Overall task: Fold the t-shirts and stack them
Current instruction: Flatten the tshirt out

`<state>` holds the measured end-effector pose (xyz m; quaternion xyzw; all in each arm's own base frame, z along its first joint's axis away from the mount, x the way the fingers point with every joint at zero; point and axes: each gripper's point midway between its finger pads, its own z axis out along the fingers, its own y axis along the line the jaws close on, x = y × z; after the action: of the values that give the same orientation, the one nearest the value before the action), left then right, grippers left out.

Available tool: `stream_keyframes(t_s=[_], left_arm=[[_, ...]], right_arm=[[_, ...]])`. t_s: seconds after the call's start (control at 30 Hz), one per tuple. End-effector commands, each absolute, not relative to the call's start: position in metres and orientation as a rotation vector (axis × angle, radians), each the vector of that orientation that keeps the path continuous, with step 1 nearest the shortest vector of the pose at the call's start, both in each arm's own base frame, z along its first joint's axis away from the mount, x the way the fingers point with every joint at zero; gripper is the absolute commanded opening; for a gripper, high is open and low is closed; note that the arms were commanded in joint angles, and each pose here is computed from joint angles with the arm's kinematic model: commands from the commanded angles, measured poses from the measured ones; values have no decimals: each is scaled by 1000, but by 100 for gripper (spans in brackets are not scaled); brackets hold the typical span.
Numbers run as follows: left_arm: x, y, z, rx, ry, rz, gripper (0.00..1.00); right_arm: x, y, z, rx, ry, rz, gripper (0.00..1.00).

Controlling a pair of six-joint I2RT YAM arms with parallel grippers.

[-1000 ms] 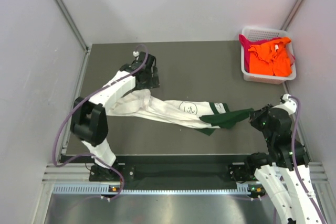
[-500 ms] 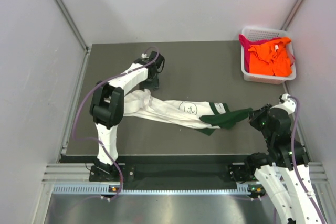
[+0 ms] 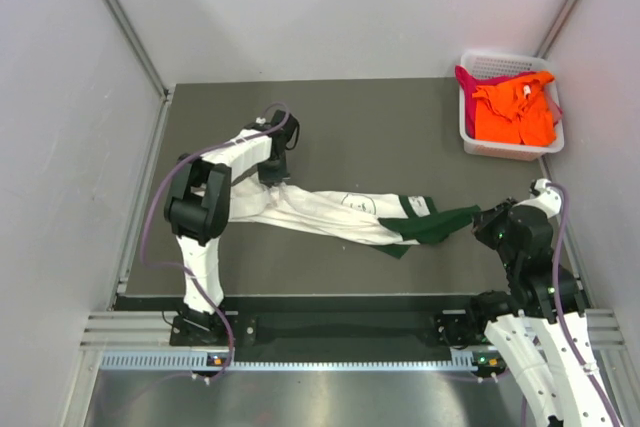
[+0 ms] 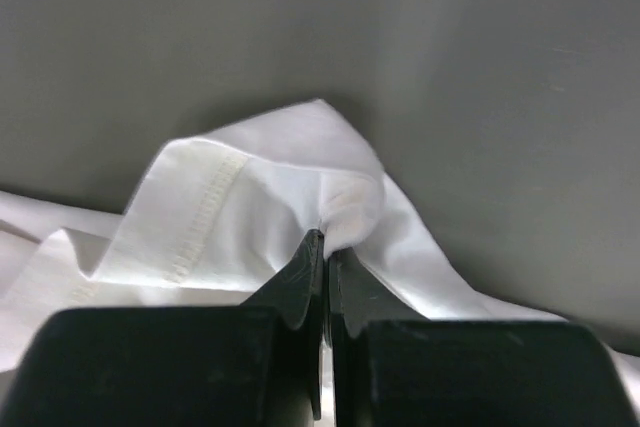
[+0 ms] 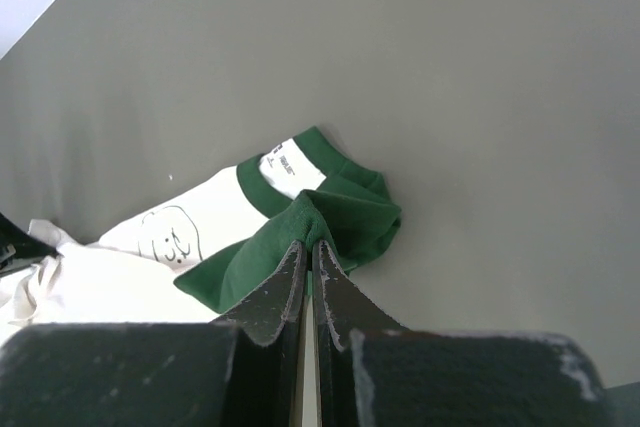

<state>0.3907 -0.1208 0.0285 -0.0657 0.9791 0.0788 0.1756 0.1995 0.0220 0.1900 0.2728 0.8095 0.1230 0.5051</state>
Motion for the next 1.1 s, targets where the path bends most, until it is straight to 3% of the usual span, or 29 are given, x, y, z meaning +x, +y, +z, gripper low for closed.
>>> stream_keyframes(t_s=[0.0,0.3,0.53,1.07], left_arm=[[402,-100,62,-291,2662,151,0],[395,-49,140,-552,2407,-23,0],[375,-47,177,-572,2243,-158,0],[272,-11,165,-725,2080,-105,0]], right_arm=[[207,21,192,645,1931,292,0],[213,20,183,667,1949,279,0],[212,16,182,690,1945,254,0],[203,2,187,780,1879,221,0]])
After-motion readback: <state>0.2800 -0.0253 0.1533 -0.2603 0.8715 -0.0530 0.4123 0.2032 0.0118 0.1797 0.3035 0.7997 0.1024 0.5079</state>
